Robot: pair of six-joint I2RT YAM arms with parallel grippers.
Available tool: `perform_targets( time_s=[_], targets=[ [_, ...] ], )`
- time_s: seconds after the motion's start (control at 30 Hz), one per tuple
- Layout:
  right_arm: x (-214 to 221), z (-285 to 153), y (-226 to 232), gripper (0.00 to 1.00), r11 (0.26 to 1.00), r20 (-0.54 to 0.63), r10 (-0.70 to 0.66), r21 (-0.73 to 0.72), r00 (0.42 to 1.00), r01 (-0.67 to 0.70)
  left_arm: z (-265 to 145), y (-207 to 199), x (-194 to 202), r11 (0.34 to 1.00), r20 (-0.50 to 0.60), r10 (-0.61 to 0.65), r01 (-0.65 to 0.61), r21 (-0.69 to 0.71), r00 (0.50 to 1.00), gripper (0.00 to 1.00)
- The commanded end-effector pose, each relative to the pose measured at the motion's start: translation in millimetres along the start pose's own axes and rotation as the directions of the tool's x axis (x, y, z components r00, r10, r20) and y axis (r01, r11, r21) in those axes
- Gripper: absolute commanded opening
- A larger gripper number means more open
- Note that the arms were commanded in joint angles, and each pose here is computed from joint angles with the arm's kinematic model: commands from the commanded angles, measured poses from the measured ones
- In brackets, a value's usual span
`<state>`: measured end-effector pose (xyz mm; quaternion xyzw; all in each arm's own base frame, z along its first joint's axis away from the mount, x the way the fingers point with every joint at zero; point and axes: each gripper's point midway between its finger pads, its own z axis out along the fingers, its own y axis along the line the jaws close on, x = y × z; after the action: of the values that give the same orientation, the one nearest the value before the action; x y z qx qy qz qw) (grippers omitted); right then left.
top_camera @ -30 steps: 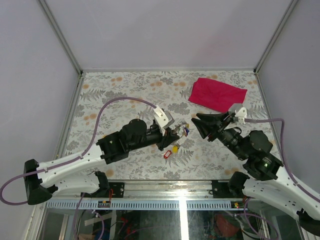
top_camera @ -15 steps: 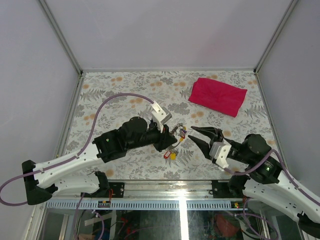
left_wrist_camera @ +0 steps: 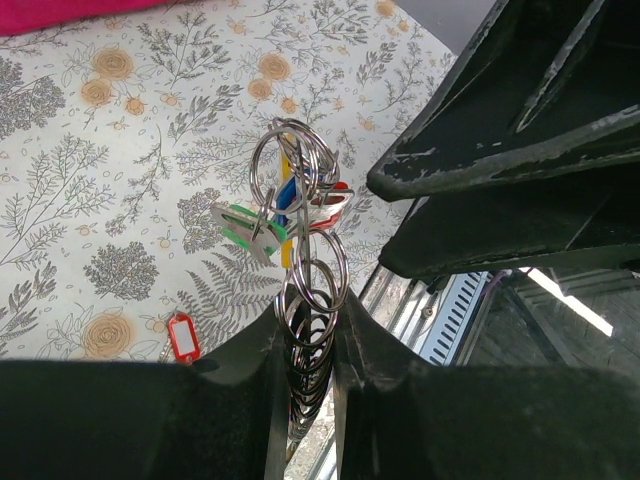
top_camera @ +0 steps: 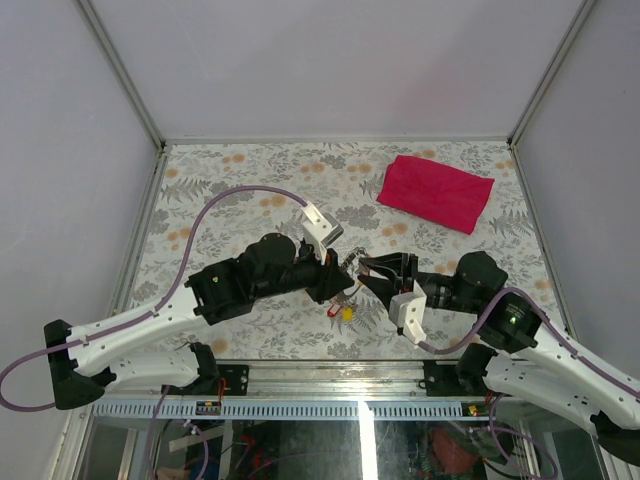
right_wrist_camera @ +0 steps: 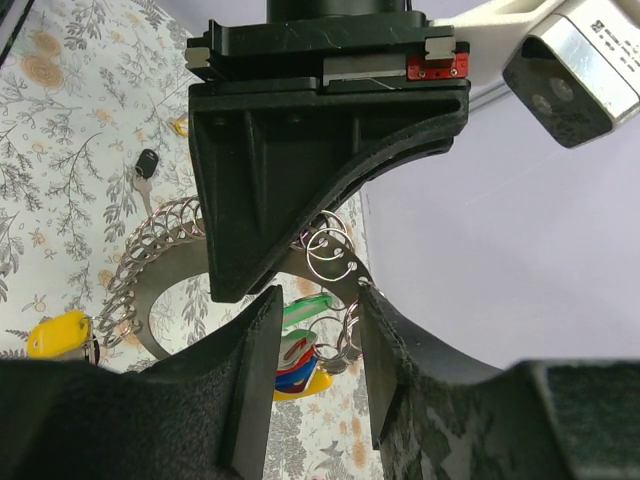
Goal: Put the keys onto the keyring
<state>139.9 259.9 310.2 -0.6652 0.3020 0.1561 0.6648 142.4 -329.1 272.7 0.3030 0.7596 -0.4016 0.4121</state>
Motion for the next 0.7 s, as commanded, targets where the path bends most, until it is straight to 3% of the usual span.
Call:
perform_targets(
  time_s=[0.0, 0.67],
  targets=[
    [-23.2, 1.3, -27.2, 0.43, 0.995, 0.059, -0.090, 0.050, 0.994, 0.087, -2.6, -11.5, -25.5, 1.000, 0.073, -0.003, 0.001, 0.028, 0.997, 0.00],
    [-17.3, 12.0, -24.7, 0.41, 0.992, 0.056, -0.124, 0.019, 0.991, 0.123, -0.4, -12.5, -25.6, 1.000, 0.068, -0.004, 0.002, 0.031, 0.998, 0.00]
  ],
)
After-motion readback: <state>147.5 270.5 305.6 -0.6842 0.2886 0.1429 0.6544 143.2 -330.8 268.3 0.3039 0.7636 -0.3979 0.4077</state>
